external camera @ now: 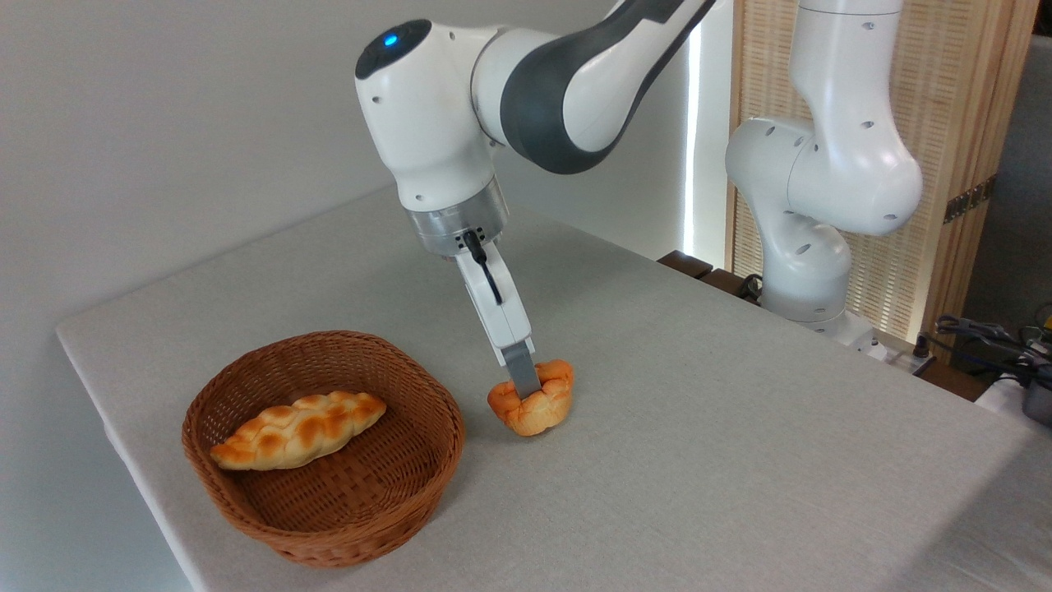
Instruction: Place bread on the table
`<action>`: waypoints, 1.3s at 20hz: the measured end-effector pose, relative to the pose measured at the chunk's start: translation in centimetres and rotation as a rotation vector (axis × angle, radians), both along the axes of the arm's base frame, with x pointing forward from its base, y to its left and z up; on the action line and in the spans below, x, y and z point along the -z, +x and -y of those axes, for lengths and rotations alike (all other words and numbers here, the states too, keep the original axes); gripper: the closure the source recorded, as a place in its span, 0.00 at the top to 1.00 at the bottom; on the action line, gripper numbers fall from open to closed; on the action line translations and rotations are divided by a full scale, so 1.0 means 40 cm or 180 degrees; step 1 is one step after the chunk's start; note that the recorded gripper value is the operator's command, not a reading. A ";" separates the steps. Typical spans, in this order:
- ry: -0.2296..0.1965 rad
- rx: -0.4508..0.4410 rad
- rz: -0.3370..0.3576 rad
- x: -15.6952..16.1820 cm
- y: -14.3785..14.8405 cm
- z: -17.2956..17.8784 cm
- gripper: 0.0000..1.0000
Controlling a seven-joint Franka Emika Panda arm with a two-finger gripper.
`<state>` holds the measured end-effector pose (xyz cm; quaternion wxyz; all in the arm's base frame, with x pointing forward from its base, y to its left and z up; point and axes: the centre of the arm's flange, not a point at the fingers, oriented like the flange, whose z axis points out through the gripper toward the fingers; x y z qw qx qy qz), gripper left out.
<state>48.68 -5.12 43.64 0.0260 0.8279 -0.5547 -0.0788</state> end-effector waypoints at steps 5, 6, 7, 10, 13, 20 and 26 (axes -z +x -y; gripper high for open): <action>0.0263 0.0169 0.0038 -0.006 0.002 -0.018 1.00; 0.0299 0.0187 0.0044 -0.007 0.002 -0.020 1.00; 0.0336 0.0206 0.0051 -0.008 0.002 -0.023 1.00; 0.0361 0.0220 0.0057 -0.010 0.002 -0.024 1.00; 0.0364 0.0223 0.0059 -0.011 0.003 -0.024 1.00; 0.0364 0.0223 0.0061 -0.011 0.003 -0.024 1.00; 0.0363 0.0222 0.0077 -0.017 0.005 -0.024 1.00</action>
